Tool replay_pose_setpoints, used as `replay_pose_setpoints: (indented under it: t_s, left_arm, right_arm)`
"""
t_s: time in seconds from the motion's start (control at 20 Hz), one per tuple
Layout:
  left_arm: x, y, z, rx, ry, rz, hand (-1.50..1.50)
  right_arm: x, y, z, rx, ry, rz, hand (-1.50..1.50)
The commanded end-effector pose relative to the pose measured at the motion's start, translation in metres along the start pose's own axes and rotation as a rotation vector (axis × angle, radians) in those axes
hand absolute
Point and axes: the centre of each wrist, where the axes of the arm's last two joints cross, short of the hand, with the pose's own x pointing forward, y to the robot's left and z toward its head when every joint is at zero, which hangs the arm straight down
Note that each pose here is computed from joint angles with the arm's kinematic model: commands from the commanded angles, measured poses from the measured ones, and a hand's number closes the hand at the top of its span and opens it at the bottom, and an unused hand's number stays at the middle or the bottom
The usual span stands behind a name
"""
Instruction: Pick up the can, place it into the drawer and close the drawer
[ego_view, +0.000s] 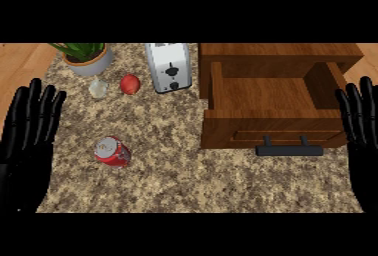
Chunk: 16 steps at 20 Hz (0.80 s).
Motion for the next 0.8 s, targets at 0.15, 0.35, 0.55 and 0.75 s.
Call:
replay_pose_setpoints:
  t_s: [0.15,0.35,0.55,0.75]
  left_arm:
    - [0.020,0.009,0.010,0.141,0.007,-0.056,-1.50]
    - [-0.015,0.024,0.059,0.394,0.388,-0.050,-1.50]
    - [0.010,0.009,0.053,0.431,0.425,-0.053,-1.50]
    - [0.019,0.010,0.057,0.452,0.445,-0.055,-1.50]
  right_arm:
    - [0.010,-0.003,0.013,-0.030,0.005,-0.047,-1.50]
    - [-0.019,-0.014,0.023,-0.173,0.294,-0.041,-1.50]
    - [-0.012,-0.016,0.016,-0.154,0.351,-0.063,-1.50]
    - [-0.021,-0.021,0.022,-0.156,0.333,-0.048,-1.50]
